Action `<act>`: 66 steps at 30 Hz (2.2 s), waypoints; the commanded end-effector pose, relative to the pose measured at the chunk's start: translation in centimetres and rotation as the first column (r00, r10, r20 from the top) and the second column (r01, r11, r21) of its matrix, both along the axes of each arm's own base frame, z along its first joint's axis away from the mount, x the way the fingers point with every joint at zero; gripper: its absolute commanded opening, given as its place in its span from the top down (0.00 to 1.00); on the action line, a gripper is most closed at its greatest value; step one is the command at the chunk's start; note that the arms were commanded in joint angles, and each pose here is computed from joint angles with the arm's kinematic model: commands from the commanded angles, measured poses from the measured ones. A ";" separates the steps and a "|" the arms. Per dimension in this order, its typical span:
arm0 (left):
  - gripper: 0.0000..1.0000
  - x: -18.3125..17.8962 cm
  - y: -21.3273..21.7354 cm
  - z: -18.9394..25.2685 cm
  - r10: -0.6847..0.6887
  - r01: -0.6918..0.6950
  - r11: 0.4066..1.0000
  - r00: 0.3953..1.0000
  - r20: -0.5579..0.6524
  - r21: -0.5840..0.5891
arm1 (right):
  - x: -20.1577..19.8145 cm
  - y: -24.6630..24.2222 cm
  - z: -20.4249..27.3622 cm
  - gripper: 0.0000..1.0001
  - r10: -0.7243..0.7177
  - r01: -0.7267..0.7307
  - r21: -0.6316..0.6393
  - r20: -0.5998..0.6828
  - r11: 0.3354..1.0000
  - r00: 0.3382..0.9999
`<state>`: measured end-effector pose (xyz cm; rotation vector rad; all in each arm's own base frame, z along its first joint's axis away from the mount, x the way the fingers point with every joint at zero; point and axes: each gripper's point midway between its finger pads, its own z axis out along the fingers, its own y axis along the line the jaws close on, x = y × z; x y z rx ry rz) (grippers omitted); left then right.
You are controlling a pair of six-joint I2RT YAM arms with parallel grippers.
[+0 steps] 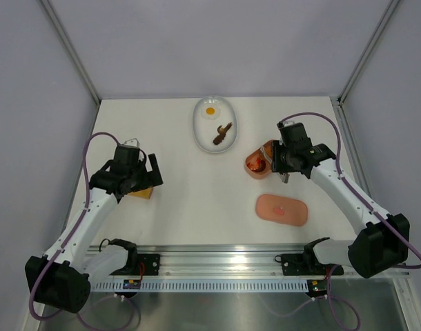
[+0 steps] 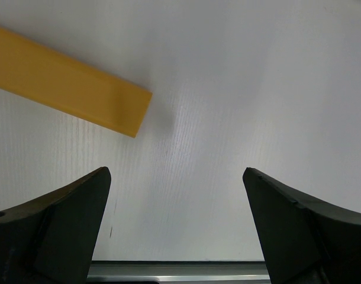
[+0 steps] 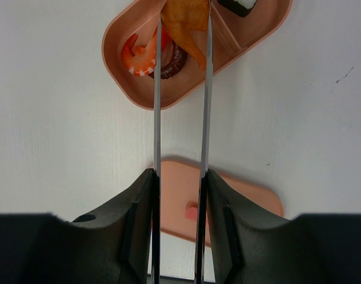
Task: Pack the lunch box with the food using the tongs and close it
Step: Place the fake food in the packing box.
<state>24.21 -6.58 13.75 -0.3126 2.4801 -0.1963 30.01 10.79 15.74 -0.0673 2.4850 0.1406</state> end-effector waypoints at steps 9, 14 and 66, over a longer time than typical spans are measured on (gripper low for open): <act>0.01 1.3 -1.0 1.3 -0.013 0.014 1.000 0.998 0.055 -0.027 | 0.5 -0.1 0.4 0.47 -0.019 0.019 0.022 0.029 1.000 0.999; 0.01 1.3 -1.1 1.5 -0.014 0.016 1.000 0.998 0.060 -0.027 | 0.6 -0.2 1.6 0.36 -0.022 0.021 0.024 0.061 1.000 0.998; 0.01 1.3 -1.6 1.0 -0.018 0.019 0.999 0.999 0.051 -0.025 | 1.2 0.8 0.6 0.79 0.020 -0.021 0.058 0.008 0.998 1.000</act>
